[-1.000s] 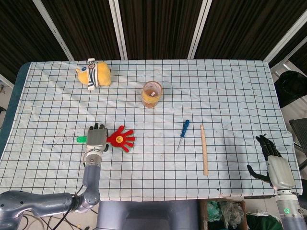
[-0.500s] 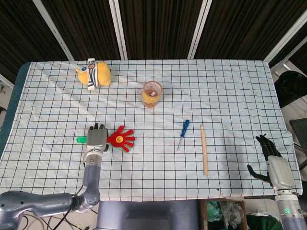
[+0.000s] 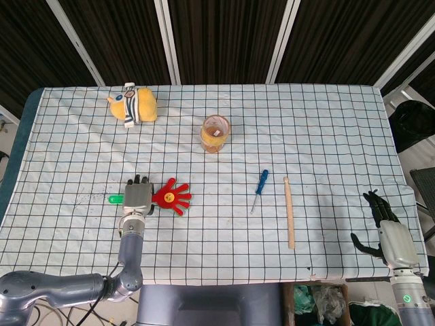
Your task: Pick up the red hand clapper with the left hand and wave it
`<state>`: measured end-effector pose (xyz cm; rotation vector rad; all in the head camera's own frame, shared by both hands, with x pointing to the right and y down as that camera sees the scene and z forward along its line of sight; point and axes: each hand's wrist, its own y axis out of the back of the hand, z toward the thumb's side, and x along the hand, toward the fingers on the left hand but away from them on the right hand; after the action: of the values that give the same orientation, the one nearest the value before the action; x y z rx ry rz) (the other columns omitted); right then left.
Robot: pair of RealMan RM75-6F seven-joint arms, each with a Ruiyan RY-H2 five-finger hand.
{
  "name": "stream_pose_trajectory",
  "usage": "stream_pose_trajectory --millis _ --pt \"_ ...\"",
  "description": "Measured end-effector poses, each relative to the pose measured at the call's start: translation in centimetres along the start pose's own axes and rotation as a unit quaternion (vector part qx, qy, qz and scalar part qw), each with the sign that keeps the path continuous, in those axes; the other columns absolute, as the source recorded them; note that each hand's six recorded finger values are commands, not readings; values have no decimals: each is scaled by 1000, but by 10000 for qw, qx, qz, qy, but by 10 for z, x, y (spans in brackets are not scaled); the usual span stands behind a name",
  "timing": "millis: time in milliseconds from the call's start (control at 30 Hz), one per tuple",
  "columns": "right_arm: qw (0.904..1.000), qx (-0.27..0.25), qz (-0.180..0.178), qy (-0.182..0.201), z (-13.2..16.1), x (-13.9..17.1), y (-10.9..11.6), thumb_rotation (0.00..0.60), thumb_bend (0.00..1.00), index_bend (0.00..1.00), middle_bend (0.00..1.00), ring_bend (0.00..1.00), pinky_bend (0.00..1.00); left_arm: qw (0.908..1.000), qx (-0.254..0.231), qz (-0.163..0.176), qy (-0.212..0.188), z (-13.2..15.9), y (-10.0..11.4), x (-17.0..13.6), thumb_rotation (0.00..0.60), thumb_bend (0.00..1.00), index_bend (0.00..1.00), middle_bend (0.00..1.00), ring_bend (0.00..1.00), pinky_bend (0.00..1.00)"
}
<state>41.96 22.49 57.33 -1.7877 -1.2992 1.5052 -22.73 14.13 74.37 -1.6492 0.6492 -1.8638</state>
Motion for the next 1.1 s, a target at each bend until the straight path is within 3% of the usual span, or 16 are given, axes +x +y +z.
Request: stream_pose_trajectory --millis 133,333,600,833,1100 --pt "10000 -3 6 -2 0 0 0 600 283 0 0 5 175 10000 -3 10 5 0 0 0 600 328 451 202 87 204" --pt "10000 -7 12 -6 0 0 0 600 285 0 0 5 175 10000 -68 64 8 0 1 0 600 448 526 290 170 282" --pt "10000 -11 15 -8 0 0 0 600 287 0 0 5 175 9985 -415 341 -91 3 9 0 600 537 577 388 254 344" --pt "10000 16 14 -16 0 0 0 600 292 0 0 5 175 9949 -790 581 -249 6 17 -1 600 607 565 533 400 550" --pt "10000 19 6 -22 0 0 0 600 294 0 0 5 175 9812 -1488 1058 -619 15 33 -7 600 669 646 708 584 755"
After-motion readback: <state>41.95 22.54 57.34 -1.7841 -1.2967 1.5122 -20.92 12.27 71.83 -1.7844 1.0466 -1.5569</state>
